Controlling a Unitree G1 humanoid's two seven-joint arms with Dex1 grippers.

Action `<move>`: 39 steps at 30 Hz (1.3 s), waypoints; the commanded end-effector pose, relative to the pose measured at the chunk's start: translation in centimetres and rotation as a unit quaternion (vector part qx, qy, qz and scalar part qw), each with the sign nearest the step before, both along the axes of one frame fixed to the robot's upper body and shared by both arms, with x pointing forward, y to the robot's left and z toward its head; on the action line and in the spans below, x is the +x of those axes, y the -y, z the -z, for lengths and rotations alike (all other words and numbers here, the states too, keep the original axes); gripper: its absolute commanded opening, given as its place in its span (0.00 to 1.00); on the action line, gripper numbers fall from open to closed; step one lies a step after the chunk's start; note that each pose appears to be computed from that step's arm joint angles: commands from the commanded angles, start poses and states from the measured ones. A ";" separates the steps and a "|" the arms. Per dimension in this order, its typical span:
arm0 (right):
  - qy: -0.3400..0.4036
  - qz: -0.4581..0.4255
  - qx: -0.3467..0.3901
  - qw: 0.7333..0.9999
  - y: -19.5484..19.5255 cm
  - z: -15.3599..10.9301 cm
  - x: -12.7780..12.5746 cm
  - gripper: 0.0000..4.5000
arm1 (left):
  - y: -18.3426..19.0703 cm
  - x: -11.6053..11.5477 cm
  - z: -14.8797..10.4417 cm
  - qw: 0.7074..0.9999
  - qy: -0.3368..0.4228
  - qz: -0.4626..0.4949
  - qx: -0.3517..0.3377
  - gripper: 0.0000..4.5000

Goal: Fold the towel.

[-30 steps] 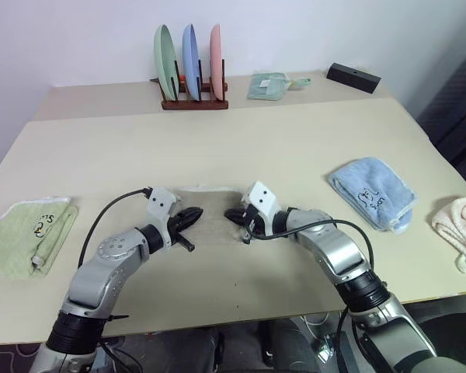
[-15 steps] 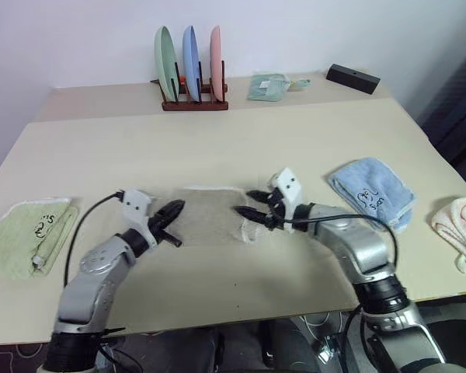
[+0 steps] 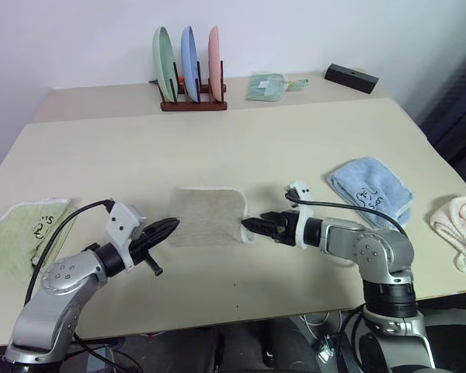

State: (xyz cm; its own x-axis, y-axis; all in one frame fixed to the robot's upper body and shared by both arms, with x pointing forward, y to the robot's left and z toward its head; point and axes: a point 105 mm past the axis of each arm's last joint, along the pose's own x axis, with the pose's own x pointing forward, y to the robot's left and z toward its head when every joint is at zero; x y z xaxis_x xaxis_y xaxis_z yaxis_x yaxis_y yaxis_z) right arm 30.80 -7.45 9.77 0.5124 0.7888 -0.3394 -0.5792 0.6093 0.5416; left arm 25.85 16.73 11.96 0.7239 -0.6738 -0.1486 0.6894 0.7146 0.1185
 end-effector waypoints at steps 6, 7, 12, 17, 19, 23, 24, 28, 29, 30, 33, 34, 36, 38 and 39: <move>-0.036 -0.028 0.038 0.998 -4.2 0.4 0.6 0.88 | 2.5 -1.2 -0.8 0.999 0.026 0.042 -0.009 0.02; -0.037 -0.034 0.046 0.998 -4.6 0.2 0.5 0.81 | 2.7 -1.3 -0.8 0.999 0.026 0.044 -0.013 0.02; -0.033 -0.038 0.057 0.997 -4.7 -0.2 0.3 0.25 | 2.8 -1.5 -0.8 0.999 0.028 0.037 -0.019 0.02; 0.024 0.003 0.097 0.995 -2.7 -3.3 1.2 0.01 | 2.4 -1.1 -0.9 0.999 0.038 0.019 -0.022 0.02; 0.076 0.033 0.135 0.987 -0.8 -6.1 1.7 0.01 | 2.2 -0.7 -1.2 0.998 0.048 0.009 -0.025 0.02; 0.147 0.173 0.166 0.960 6.3 -10.3 3.3 0.01 | 2.0 1.6 -2.4 0.994 0.099 -0.038 -0.039 0.02; 0.154 0.204 0.168 0.952 7.8 -10.9 3.5 0.01 | 2.1 2.0 -2.6 0.992 0.109 -0.045 -0.041 0.02; 0.169 0.335 0.146 0.915 15.2 -12.1 2.7 0.01 | 4.1 3.3 -2.7 0.990 0.121 -0.039 -0.064 0.02; 0.167 0.358 0.148 0.907 16.5 -12.3 2.3 0.01 | 4.5 3.6 -2.7 0.989 0.123 -0.038 -0.067 0.02; 0.164 0.369 0.151 0.902 17.1 -12.3 2.1 0.01 | 4.7 3.7 -2.8 0.989 0.125 -0.038 -0.069 0.02; 0.133 0.427 0.142 0.883 20.0 -10.9 0.9 0.01 | 5.6 4.6 -3.3 0.985 0.131 -0.050 -0.105 0.02; 0.124 0.442 0.139 0.878 20.8 -10.5 0.5 0.01 | 5.9 4.8 -3.5 0.983 0.131 -0.054 -0.115 0.02; 0.090 0.488 0.134 0.858 22.4 -8.9 0.0 0.01 | 7.1 4.7 -3.6 0.981 0.126 -0.041 -0.139 0.02; 0.032 0.508 0.118 0.853 22.5 -6.2 -0.4 0.01 | 8.9 3.7 -3.2 0.983 0.118 0.000 -0.143 0.02; 0.021 0.514 0.100 0.852 22.6 -5.5 -0.5 0.01 | 9.3 3.5 -3.0 0.983 0.112 0.009 -0.145 0.02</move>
